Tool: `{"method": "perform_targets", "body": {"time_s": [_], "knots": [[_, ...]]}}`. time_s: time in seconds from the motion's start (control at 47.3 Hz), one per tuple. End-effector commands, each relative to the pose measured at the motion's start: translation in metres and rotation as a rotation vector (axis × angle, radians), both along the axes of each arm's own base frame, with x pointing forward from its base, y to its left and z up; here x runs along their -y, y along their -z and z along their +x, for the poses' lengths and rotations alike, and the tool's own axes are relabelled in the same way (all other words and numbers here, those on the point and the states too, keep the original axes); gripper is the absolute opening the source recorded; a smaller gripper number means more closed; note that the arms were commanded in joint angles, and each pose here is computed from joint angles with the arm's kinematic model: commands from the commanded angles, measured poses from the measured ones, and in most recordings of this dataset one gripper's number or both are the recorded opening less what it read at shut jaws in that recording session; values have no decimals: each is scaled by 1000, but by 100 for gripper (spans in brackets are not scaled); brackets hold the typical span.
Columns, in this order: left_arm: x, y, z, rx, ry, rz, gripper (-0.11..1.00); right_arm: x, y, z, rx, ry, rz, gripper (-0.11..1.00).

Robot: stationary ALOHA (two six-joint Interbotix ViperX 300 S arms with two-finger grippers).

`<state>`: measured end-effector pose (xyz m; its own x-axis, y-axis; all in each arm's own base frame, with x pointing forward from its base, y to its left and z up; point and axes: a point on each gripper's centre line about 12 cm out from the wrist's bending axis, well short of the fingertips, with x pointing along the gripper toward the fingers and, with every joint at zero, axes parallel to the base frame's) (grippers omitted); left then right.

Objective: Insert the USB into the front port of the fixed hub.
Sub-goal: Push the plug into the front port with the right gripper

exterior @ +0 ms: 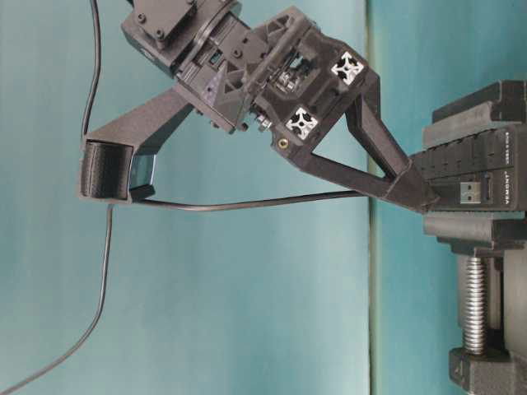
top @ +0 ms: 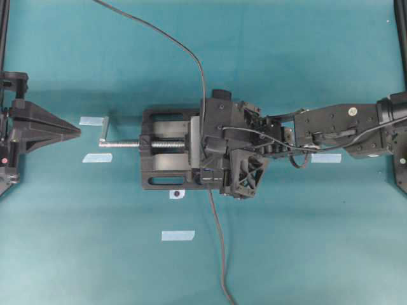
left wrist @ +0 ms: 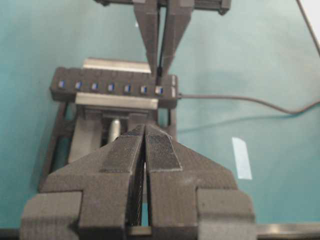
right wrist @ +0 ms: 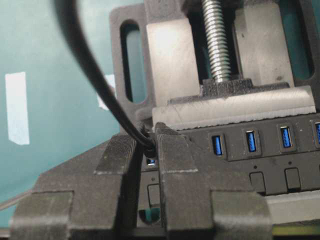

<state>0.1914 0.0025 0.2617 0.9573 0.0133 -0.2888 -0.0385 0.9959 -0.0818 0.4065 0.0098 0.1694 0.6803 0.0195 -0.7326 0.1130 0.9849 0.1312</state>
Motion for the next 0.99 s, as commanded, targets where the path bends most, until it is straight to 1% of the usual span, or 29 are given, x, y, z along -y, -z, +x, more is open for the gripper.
{"method": "perform_targets", "body": {"time_s": [0.0,0.972], "knots": [[0,-4,2,11,-1,2,0,-3,-11,3,30,1,8,5],[0,-4,2,9,-2,-1,0,-5,-11,3,27,1,15,5]]}}
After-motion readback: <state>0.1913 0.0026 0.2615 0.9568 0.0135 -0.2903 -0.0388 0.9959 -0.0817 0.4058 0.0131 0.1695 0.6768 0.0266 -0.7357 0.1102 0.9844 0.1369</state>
